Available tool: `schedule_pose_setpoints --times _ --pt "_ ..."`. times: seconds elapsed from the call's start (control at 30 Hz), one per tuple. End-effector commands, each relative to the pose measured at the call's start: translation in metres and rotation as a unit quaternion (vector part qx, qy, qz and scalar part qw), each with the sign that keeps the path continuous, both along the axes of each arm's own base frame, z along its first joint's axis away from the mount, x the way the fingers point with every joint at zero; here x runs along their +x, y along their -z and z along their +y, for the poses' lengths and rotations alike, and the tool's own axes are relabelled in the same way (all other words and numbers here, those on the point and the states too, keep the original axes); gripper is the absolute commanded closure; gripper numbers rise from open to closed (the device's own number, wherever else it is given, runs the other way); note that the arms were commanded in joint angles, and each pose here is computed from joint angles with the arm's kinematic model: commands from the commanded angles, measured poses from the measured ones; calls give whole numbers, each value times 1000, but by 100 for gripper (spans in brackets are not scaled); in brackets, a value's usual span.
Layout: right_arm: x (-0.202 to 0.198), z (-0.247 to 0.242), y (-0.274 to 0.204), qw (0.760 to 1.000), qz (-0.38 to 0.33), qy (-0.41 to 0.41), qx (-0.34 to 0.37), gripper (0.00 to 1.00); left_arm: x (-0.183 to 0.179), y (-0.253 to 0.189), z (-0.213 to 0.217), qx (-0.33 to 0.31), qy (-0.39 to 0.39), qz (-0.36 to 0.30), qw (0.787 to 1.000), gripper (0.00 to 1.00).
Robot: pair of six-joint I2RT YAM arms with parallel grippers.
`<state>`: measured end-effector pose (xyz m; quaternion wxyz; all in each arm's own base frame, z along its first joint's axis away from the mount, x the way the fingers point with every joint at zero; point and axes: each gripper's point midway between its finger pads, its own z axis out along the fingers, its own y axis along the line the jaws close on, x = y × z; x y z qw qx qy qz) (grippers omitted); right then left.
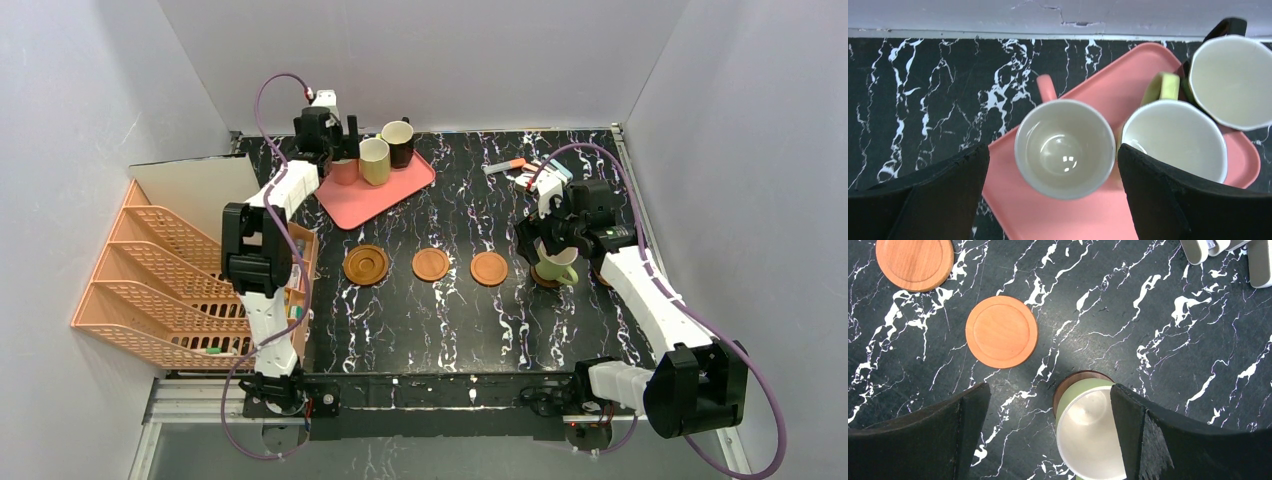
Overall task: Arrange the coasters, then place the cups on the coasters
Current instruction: Pick up the cup from the tray.
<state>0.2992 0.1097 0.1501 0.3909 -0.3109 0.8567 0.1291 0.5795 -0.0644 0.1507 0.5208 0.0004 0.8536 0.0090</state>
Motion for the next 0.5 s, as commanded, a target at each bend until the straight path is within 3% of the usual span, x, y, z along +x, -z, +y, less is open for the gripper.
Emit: schedule_pose_setpoints --times 0.0,0.47 --pt "6 1 -2 1000 -16 -2 -4 1 12 3 -4 -23 -3 15 1000 2" --pt "7 0 2 1000 -13 0 -11 1 27 15 5 -43 -41 26 998 2"
